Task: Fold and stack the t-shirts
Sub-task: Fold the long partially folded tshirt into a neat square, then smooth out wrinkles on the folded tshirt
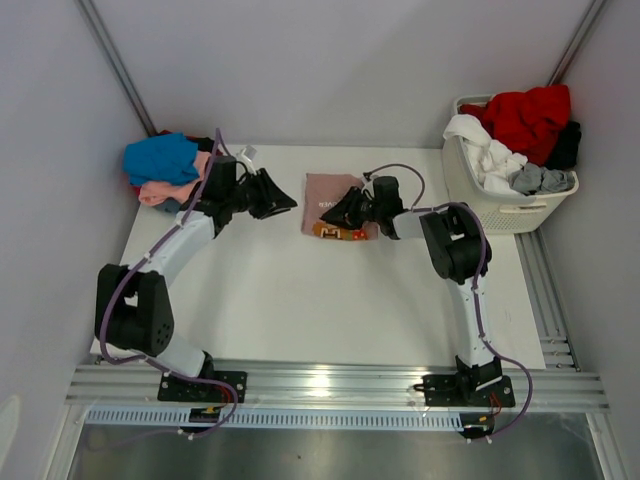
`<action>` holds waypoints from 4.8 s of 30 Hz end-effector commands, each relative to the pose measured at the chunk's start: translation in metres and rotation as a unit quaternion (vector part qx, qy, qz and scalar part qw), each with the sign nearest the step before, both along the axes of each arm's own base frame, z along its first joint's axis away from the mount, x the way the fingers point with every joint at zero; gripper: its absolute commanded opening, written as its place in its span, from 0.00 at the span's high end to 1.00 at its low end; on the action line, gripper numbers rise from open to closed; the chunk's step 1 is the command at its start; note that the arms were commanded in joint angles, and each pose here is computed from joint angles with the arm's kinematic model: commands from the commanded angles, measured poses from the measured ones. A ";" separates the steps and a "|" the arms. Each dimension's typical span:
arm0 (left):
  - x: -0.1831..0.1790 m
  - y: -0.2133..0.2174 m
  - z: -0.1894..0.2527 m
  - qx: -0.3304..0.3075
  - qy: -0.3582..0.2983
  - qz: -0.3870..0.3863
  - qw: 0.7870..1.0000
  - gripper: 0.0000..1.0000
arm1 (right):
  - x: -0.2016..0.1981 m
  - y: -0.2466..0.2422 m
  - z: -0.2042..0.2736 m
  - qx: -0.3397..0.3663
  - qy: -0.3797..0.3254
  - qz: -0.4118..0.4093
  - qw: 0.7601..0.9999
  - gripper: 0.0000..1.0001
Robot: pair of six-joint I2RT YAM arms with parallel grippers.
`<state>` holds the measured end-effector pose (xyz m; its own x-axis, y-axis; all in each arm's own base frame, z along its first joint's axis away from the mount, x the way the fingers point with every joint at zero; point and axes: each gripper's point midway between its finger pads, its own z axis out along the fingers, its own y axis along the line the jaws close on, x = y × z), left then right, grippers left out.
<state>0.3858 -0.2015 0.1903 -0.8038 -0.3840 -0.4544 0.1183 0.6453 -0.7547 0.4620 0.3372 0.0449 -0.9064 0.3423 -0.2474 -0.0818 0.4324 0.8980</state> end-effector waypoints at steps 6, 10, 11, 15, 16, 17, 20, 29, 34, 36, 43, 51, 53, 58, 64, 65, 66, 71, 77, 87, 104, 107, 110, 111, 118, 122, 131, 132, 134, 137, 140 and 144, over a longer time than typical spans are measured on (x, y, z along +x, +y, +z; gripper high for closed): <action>-0.007 0.005 0.021 0.017 -0.044 0.002 0.999 0.64 | -0.018 0.014 0.033 -0.020 -0.062 0.044 0.997 0.66; -0.006 0.005 0.021 0.017 -0.044 0.004 0.999 0.64 | -0.013 0.026 0.087 -0.012 -0.125 0.063 0.990 0.66; -0.007 0.006 0.018 0.018 -0.040 0.004 0.999 0.64 | -0.015 0.027 0.103 -0.005 -0.138 0.063 0.988 0.66; -0.010 0.006 0.010 0.018 -0.032 0.004 0.999 0.65 | -0.021 0.029 0.110 -0.002 -0.146 0.069 0.987 0.65; -0.011 0.005 0.011 0.016 -0.034 0.003 0.999 0.65 | -0.022 0.028 0.104 -0.004 -0.143 0.070 0.987 0.65; -0.012 0.005 0.009 0.016 -0.032 0.001 0.999 0.64 | -0.024 0.029 0.098 -0.004 -0.136 0.072 0.988 0.65; -0.014 0.005 0.007 0.020 -0.031 0.000 0.999 0.65 | -0.033 0.030 0.065 0.006 -0.093 0.077 0.993 0.65; -0.018 0.009 0.007 0.033 -0.034 -0.002 0.999 0.65 | -0.058 0.039 -0.001 0.084 0.013 0.100 0.991 0.66; -0.017 0.008 0.011 0.032 -0.038 -0.001 0.999 0.64 | -0.069 0.046 0.004 0.125 0.042 0.133 0.982 0.66; -0.016 0.009 0.014 0.034 -0.043 0.001 0.999 0.65 | -0.077 0.048 -0.001 0.113 0.058 0.150 0.980 0.65; -0.013 0.013 0.020 0.046 -0.053 0.007 0.998 0.64 | -0.148 0.039 -0.054 -0.120 0.134 0.276 0.944 0.65; -0.009 0.010 0.029 0.039 -0.058 0.004 0.998 0.64 | -0.201 -0.020 -0.085 -0.220 0.200 0.236 0.925 0.66; -0.008 0.010 0.029 0.039 -0.057 0.003 0.998 0.64 | -0.207 -0.035 -0.091 -0.230 0.204 0.222 0.925 0.66; -0.006 0.006 0.026 0.035 -0.058 -0.006 0.998 0.64 | -0.210 -0.034 -0.036 -0.158 0.130 0.221 0.954 0.66; 0.006 0.001 0.017 0.039 -0.044 -0.017 0.998 0.64 | -0.185 -0.030 0.007 -0.183 0.057 0.178 0.965 0.63; 0.008 0.000 0.014 0.041 -0.040 -0.017 0.998 0.64 | -0.183 -0.033 0.003 -0.190 0.063 0.166 0.966 0.63; 0.010 0.000 0.006 0.045 -0.030 -0.016 0.998 0.64 | -0.180 -0.036 -0.003 -0.196 0.081 0.138 0.967 0.62; 0.011 -0.001 0.004 0.047 -0.030 -0.013 0.998 0.64 | -0.176 -0.031 -0.013 -0.164 0.070 0.051 0.983 0.61; 0.001 0.000 0.014 0.073 -0.054 -0.009 0.996 0.61 | -0.178 -0.020 -0.026 -0.166 0.036 0.003 0.985 0.52; -0.031 0.041 0.072 0.165 -0.237 0.087 0.953 0.55 | -0.126 -0.042 -0.042 -0.197 -0.029 -0.117 0.973 0.45; -0.062 0.075 0.077 0.199 -0.248 0.135 0.938 0.53 | -0.029 -0.065 -0.020 -0.227 -0.057 -0.199 0.952 0.66; -0.064 0.074 0.076 0.198 -0.248 0.133 0.939 0.53 | -0.027 -0.056 -0.016 -0.223 -0.066 -0.189 0.954 1.00; -0.064 0.073 0.076 0.197 -0.248 0.129 0.940 0.53 | -0.031 -0.051 -0.014 -0.237 -0.080 -0.175 0.952 1.00; -0.064 0.073 0.076 0.197 -0.248 0.129 0.940 0.53 | -0.034 -0.052 -0.014 -0.244 -0.080 -0.172 0.951 1.00; -0.068 0.065 0.076 0.189 -0.252 0.110 0.943 0.53 | -0.071 -0.076 0.001 -0.298 -0.072 -0.145 0.941 1.00; -0.068 0.059 0.080 0.185 -0.257 0.100 0.943 0.53 | -0.127 -0.109 -0.019 -0.362 -0.016 -0.118 0.925 1.00; -0.062 0.024 0.068 0.159 -0.247 0.047 0.955 0.53 | -0.127 -0.225 -0.007 -0.494 0.030 -0.236 0.836 1.00; -0.060 0.020 0.074 0.154 -0.252 0.041 0.955 0.53 | -0.113 -0.233 0.002 -0.496 0.027 -0.260 0.828 1.00; -0.059 0.006 0.066 0.152 -0.241 0.010 0.958 0.53 | -0.100 -0.250 0.006 -0.510 0.037 -0.288 0.810 1.00; -0.052 -0.009 0.052 0.150 -0.217 -0.024 0.964 0.53 | -0.060 -0.262 0.016 -0.503 0.026 -0.327 0.799 1.00; -0.042 -0.023 0.035 0.153 -0.194 -0.055 0.967 0.53 | -0.011 -0.240 0.035 -0.460 -0.027 -0.330 0.824 0.87; -0.030 -0.035 0.011 0.161 -0.154 -0.087 0.971 0.53 | 0.015 -0.203 0.048 -0.432 -0.049 -0.287 0.853 0.51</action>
<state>0.3515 -0.2198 0.1987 -0.6379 -0.1077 -0.7625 0.3648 0.8297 -0.4224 0.4462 0.1049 0.0592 -0.6510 0.4011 -0.6445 0.4080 0.9008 0.1485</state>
